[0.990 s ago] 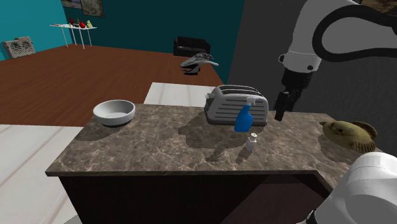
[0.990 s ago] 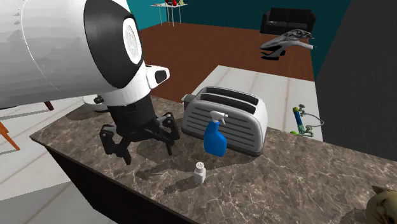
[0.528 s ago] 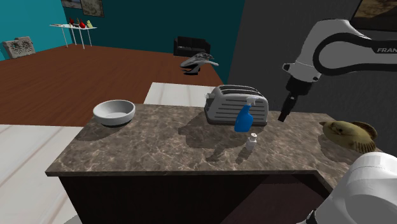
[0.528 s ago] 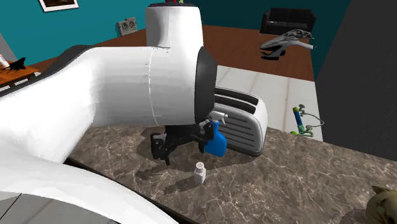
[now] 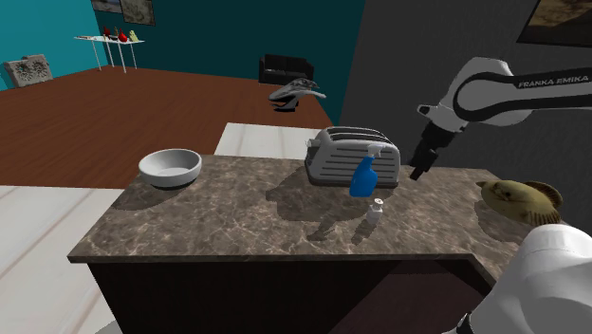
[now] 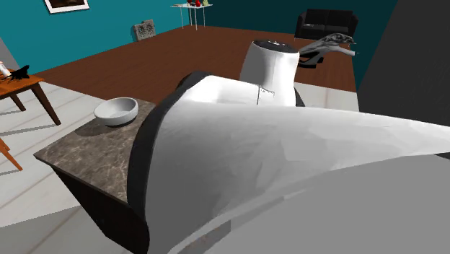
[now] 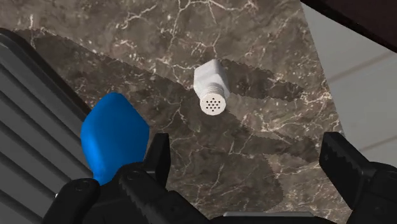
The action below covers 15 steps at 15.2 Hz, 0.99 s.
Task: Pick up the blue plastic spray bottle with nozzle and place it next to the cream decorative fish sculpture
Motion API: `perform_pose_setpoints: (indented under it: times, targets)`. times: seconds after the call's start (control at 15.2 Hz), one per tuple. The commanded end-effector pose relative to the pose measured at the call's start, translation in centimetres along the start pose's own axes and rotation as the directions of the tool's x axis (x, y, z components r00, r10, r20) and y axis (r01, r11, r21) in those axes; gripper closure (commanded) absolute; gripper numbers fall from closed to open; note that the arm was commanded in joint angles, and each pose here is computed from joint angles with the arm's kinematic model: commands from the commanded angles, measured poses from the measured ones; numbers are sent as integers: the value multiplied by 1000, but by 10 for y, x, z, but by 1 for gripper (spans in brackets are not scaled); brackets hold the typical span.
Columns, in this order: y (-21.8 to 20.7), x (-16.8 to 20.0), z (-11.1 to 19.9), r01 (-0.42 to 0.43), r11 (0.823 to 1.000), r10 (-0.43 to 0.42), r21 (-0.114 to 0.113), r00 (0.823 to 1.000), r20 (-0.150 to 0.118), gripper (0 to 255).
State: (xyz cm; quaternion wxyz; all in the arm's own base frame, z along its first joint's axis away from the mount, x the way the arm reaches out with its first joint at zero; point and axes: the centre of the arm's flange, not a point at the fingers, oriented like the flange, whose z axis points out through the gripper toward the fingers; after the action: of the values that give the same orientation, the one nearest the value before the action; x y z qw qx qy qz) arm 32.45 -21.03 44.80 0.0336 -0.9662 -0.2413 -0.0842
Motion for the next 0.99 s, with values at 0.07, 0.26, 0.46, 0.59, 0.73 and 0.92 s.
perform_pose_setpoints:
  times: [0.07, 0.26, 0.46, 0.59, 0.73, 0.92]
  targets:
    - [40, -4, 20, 90, 996, -89, 19, 995, -51, 0]
    - [78, -2, 41, 176, 984, -172, 37, 980, -104, 0]
    - [115, 5, 62, 262, 964, -251, 51, 955, -157, 0]
    - [139, 11, 76, 318, 946, -302, 57, 934, -193, 0]
    - [162, 20, 91, 373, 926, -351, 61, 908, -229, 0]
    - [195, 36, 113, 454, 889, -420, 63, 862, -283, 0]
